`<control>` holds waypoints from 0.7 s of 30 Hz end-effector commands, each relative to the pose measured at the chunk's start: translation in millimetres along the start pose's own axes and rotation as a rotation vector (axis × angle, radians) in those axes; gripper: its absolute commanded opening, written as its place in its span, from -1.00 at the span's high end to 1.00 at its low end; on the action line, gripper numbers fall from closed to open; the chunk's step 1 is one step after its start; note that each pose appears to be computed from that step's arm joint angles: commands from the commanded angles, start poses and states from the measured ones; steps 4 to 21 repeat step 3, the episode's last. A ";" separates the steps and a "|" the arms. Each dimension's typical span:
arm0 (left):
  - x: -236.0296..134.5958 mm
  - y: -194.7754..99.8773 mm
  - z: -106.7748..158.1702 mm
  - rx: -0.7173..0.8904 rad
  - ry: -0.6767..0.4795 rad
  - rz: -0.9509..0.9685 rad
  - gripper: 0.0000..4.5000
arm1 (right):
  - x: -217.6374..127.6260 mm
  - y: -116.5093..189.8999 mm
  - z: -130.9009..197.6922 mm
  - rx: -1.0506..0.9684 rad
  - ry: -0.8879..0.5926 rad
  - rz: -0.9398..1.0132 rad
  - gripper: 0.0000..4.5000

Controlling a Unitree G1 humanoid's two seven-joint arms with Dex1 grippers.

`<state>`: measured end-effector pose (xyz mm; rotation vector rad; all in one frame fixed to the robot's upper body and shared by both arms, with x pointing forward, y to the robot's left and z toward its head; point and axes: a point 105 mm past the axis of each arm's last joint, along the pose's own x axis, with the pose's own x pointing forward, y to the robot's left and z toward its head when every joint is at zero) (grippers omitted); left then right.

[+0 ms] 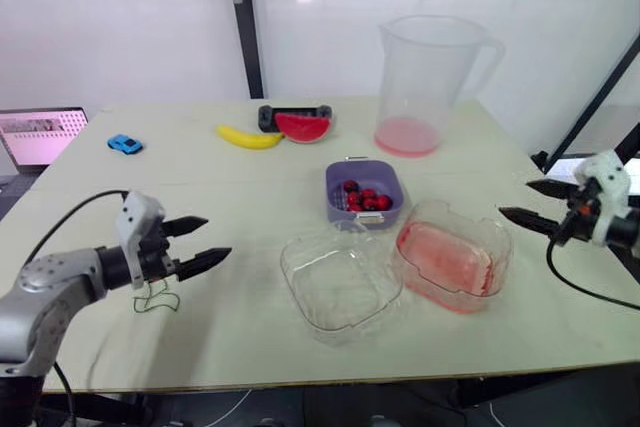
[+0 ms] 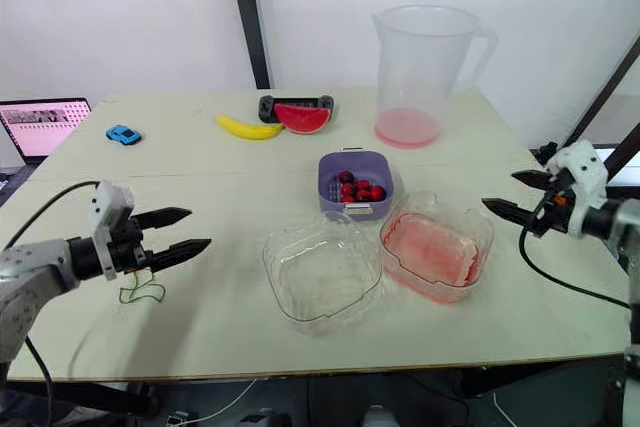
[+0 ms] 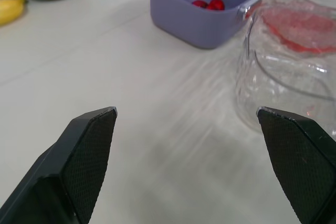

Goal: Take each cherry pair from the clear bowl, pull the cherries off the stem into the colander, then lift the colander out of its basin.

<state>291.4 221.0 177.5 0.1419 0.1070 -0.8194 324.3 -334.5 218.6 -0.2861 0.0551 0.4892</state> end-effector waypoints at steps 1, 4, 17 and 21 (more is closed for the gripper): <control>-8.7 5.8 9.2 0.046 -0.032 0.043 -1.00 | -10.8 -2.3 24.2 -0.013 -0.119 -0.041 -1.00; -11.0 1.7 4.1 0.013 -0.026 0.011 -1.00 | -14.3 0.9 19.8 -0.012 -0.101 -0.034 -1.00; -11.0 1.7 4.1 0.013 -0.026 0.011 -1.00 | -14.3 0.9 19.8 -0.012 -0.101 -0.034 -1.00; -11.0 1.7 4.1 0.013 -0.026 0.011 -1.00 | -14.3 0.9 19.8 -0.012 -0.101 -0.034 -1.00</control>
